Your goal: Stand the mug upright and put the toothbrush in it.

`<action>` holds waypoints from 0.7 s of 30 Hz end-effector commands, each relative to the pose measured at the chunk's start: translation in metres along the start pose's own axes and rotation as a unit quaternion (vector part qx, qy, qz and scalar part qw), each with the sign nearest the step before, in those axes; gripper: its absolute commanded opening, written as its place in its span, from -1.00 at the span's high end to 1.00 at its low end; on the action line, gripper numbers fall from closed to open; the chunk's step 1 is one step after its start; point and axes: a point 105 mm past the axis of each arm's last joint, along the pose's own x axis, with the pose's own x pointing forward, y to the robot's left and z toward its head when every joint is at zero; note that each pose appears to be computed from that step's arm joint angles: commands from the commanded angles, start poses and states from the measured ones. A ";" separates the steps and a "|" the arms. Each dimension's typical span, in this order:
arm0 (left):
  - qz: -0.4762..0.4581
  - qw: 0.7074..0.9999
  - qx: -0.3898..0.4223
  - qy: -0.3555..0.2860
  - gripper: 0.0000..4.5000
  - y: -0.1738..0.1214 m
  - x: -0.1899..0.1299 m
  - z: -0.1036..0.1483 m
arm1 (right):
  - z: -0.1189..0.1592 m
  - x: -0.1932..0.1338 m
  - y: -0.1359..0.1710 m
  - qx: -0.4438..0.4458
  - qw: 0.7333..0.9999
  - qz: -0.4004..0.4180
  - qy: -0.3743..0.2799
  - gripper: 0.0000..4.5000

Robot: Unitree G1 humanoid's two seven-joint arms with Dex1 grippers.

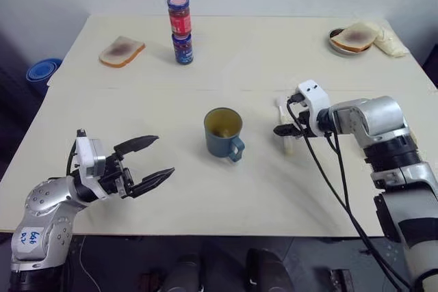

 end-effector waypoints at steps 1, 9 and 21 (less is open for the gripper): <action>-0.001 1.000 0.028 -0.007 -1.00 -0.006 -0.004 0.013 | -0.019 0.009 -0.002 0.001 0.999 0.009 0.046 -0.42; -0.003 0.999 0.043 -0.002 -1.00 -0.005 -0.007 0.017 | -0.013 0.004 -0.016 0.019 1.000 0.015 -0.005 0.81; 0.024 0.999 0.035 -0.030 -1.00 0.004 -0.002 0.018 | 0.104 -0.101 0.095 -0.045 0.756 0.266 -0.596 0.98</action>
